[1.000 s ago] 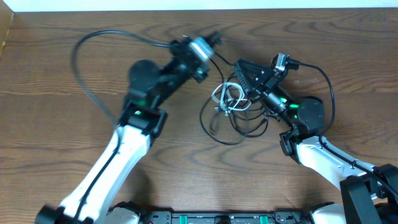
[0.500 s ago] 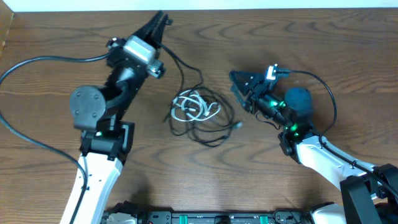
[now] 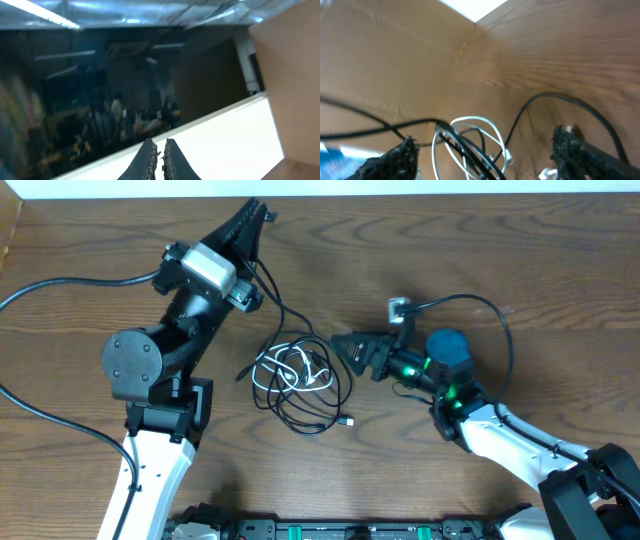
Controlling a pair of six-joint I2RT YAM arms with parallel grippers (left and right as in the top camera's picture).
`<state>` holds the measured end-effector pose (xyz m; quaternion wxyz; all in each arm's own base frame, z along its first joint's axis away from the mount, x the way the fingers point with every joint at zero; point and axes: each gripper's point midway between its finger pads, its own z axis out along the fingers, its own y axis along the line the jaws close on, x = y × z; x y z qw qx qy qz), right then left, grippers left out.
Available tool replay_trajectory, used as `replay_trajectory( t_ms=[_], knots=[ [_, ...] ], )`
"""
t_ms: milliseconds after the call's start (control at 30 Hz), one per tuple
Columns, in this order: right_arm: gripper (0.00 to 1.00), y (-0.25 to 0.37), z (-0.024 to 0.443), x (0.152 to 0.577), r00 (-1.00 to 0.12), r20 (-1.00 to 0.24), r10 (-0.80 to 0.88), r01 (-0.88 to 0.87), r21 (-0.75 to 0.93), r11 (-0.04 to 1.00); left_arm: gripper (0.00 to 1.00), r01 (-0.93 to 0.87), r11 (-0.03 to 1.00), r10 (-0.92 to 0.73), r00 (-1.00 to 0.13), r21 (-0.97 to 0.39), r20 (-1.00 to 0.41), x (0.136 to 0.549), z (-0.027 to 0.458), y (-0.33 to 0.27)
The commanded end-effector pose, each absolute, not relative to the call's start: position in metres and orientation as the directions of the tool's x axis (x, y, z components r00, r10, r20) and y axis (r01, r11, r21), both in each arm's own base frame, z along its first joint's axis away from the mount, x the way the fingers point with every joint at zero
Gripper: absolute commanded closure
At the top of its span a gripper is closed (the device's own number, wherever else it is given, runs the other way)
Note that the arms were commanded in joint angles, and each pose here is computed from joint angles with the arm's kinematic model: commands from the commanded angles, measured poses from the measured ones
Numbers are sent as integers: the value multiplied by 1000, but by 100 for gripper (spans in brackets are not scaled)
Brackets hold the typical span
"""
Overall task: Untangle cables
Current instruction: 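Pull the left gripper up-left and right gripper right, stretching cables apart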
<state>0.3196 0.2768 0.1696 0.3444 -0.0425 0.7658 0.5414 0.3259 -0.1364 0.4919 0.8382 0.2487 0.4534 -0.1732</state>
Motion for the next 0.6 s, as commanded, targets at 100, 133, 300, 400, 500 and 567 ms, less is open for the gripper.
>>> replay_trajectory(
  t_ms=[100,133,300,400,500,567],
  knots=[
    [24,293,169,310,-597,-786,162,-642,589,491,92,635,737,-190,522,231,-831,300,510,-147],
    [25,295,167,309,-588,-794,152,-648,575,499,92,647,727,-202,522,230,-829,298,512,-148],
    [30,304,156,302,-569,-816,99,-678,534,506,92,688,697,-279,520,202,-807,285,524,-148],
    [32,306,150,301,-579,-810,88,-675,537,506,92,715,674,-317,508,187,-801,279,528,-149],
    [34,307,146,300,-586,-806,81,-672,539,508,92,736,645,-331,510,204,-794,272,530,-153],
    [35,307,144,300,-587,-806,77,-671,538,510,92,740,641,-342,513,204,-787,269,533,-152]
  ],
)
